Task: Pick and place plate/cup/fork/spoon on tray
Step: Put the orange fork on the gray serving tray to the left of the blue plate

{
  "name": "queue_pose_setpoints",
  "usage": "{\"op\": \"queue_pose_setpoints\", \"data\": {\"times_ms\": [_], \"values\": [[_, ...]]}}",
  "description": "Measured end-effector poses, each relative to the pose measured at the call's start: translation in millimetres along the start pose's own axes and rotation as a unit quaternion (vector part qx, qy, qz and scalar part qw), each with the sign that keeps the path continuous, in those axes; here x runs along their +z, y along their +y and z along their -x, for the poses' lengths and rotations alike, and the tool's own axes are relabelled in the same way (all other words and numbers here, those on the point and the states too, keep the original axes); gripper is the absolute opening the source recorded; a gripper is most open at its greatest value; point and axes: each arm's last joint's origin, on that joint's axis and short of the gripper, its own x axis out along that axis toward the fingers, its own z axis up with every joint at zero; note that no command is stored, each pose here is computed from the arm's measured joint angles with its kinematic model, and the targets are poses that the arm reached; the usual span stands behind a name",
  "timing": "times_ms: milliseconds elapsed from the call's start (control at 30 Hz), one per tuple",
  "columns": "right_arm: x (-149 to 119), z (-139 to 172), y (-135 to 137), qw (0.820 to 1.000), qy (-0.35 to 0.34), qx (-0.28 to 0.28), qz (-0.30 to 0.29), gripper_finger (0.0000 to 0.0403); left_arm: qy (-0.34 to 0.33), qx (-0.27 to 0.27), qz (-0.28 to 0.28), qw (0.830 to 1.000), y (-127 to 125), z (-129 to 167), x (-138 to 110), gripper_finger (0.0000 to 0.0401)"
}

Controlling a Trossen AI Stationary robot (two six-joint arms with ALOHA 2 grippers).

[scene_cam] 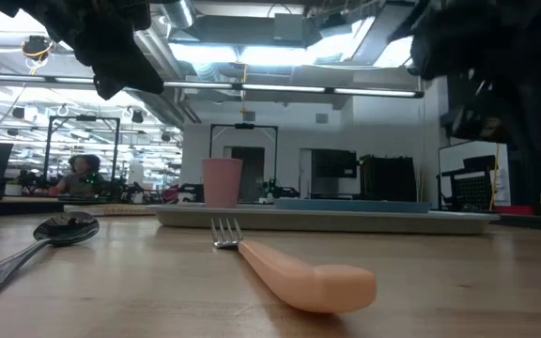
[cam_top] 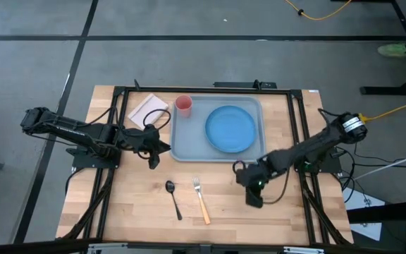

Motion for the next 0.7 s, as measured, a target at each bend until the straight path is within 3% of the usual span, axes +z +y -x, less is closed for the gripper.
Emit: {"op": "queue_pose_setpoints", "data": {"times_ms": [167, 333, 500, 700], "values": [[12, -6, 15, 0.987, -0.149, 0.053, -0.014, 0.0041, 0.059, -0.087, 0.047, 0.993, -9, 0, -6, 0.0037], [25, 1, 26, 0.956, -0.275, 0.084, 0.056, 0.0041, 0.113, -0.134, 0.067, 0.982, -30, 0, -21, 0.0037], [41, 19, 41, 0.898, -0.418, 0.126, 0.064, 0.0041, 0.132, -0.226, 0.032, 0.965, -58, 14, -33, 0.0037], [48, 21, 70, 0.799, -0.545, 0.213, 0.139, 0.0041, 0.151, -0.278, -0.014, 0.948, -80, 33, -52, 0.0037]]}}
